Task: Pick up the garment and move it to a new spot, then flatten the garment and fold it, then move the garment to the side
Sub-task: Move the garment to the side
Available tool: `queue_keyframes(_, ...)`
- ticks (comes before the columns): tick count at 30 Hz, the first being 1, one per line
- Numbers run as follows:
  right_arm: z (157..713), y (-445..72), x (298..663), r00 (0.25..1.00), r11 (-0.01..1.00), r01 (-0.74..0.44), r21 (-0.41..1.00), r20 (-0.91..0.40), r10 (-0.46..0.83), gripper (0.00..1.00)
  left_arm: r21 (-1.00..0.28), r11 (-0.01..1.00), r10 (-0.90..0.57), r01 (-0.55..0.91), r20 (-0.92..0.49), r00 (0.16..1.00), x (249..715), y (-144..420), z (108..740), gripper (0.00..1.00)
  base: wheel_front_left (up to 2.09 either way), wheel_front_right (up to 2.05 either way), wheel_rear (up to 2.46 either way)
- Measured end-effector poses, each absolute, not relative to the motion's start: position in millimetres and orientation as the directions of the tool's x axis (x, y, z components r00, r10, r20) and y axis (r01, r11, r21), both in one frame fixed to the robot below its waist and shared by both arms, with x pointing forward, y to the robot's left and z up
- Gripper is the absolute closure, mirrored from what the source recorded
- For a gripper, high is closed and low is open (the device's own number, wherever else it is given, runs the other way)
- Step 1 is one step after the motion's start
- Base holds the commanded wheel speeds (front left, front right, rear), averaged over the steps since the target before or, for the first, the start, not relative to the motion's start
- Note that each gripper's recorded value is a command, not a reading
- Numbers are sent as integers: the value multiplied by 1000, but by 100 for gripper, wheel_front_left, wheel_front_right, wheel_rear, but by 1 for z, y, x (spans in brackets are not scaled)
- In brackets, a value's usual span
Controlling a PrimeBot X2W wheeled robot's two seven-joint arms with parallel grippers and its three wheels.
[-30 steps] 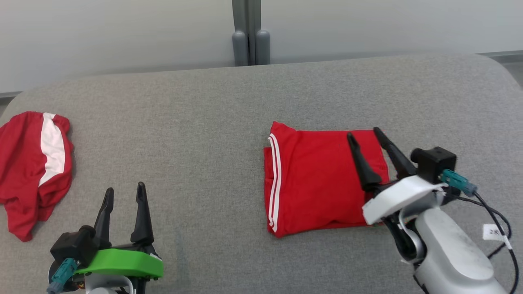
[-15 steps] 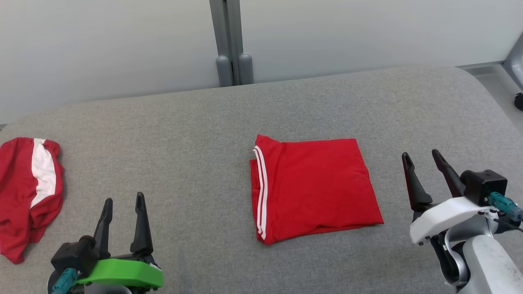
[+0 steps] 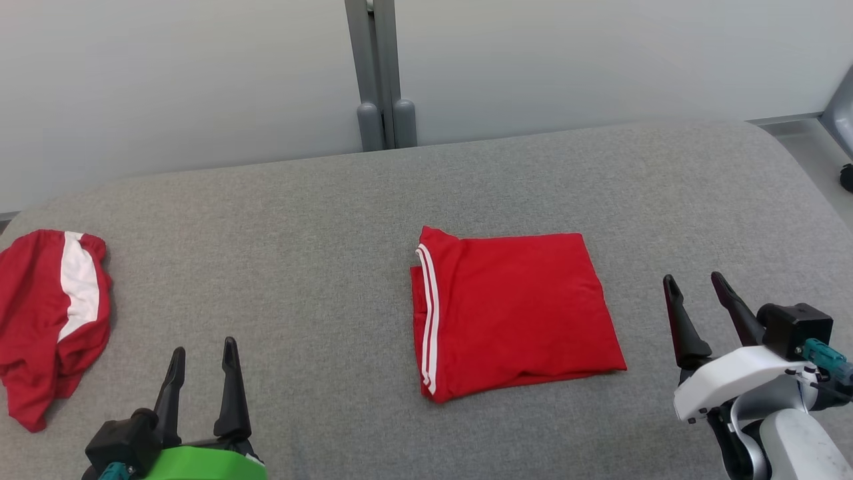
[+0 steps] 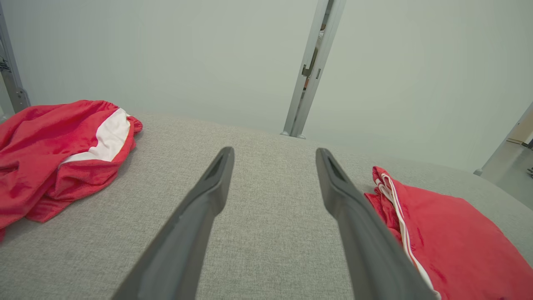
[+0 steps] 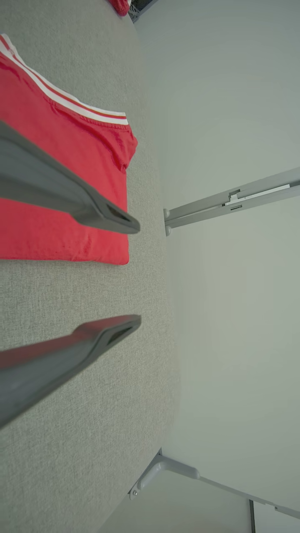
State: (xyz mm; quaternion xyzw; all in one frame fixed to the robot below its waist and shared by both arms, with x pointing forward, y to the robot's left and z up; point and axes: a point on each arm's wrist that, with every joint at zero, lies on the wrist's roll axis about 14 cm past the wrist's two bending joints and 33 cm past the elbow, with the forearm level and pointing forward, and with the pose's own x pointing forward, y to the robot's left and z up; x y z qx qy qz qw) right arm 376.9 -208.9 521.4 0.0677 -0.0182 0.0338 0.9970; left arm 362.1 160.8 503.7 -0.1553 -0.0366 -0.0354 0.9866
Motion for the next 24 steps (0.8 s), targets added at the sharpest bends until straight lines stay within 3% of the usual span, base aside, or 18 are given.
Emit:
queue_keyframes(18, 515, -204, 379, 998, 985, -68, 159, 12, 67, 0, -297, 952, -55, 73, 68, 996, 359, 161, 499, 0, 0, 0, 0)
queue_keyframes(24, 500, -200, 398, 987, 984, -80, 157, -126, 100, 0, -299, 951, -64, 80, 61, 996, 362, 158, 497, 0, 0, 0, 0)
